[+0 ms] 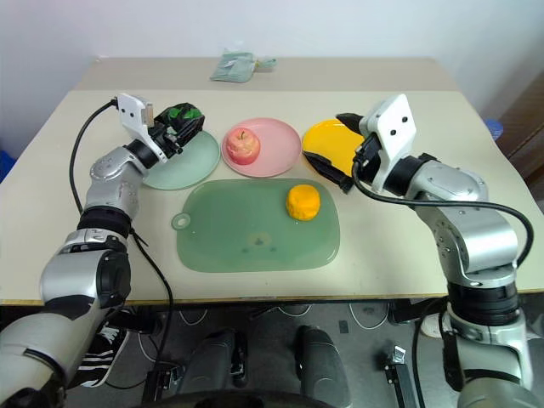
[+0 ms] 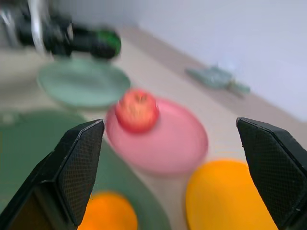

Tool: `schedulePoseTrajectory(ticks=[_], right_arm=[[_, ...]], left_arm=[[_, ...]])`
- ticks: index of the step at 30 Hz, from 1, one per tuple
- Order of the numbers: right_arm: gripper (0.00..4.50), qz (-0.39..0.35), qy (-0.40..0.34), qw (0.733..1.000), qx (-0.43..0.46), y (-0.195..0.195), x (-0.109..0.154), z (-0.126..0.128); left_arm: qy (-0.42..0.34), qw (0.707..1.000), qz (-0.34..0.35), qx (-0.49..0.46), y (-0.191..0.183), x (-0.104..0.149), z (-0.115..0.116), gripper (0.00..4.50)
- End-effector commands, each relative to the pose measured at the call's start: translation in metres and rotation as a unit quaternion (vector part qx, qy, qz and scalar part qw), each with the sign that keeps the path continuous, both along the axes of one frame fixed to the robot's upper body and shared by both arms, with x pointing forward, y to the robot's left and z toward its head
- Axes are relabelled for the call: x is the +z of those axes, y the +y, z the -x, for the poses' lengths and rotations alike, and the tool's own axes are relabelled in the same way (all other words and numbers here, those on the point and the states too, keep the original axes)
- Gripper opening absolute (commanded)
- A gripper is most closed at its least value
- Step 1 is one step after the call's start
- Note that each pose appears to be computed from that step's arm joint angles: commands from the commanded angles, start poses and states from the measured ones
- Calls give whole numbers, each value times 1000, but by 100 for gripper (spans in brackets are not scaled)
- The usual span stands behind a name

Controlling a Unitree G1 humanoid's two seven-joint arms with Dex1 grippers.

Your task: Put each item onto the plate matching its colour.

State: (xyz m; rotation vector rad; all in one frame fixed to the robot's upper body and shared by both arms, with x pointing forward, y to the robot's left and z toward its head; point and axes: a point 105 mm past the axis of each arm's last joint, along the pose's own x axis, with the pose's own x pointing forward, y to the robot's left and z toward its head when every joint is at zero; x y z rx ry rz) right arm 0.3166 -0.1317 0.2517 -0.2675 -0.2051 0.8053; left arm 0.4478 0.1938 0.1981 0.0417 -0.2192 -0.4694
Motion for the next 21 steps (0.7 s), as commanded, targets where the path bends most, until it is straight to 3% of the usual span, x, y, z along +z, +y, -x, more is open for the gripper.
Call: schedulePoseTrajectory(ticks=[1, 15, 18, 21], right_arm=[[450, -8, -26, 998, 50, 14, 14, 17], [450, 2, -9, 996, 87, 20, 6, 28], [450, 12, -7, 997, 79, 18, 3, 26], [450, 19, 0, 997, 69, 16, -2, 23]], left_arm=[[3, 999, -23, 48, 15, -3, -2, 314], [23, 990, -73, 119, 39, -16, -4, 314], [12, 991, -72, 112, 38, -10, -3, 442], [-15, 993, -61, 99, 38, 5, -2, 447]])
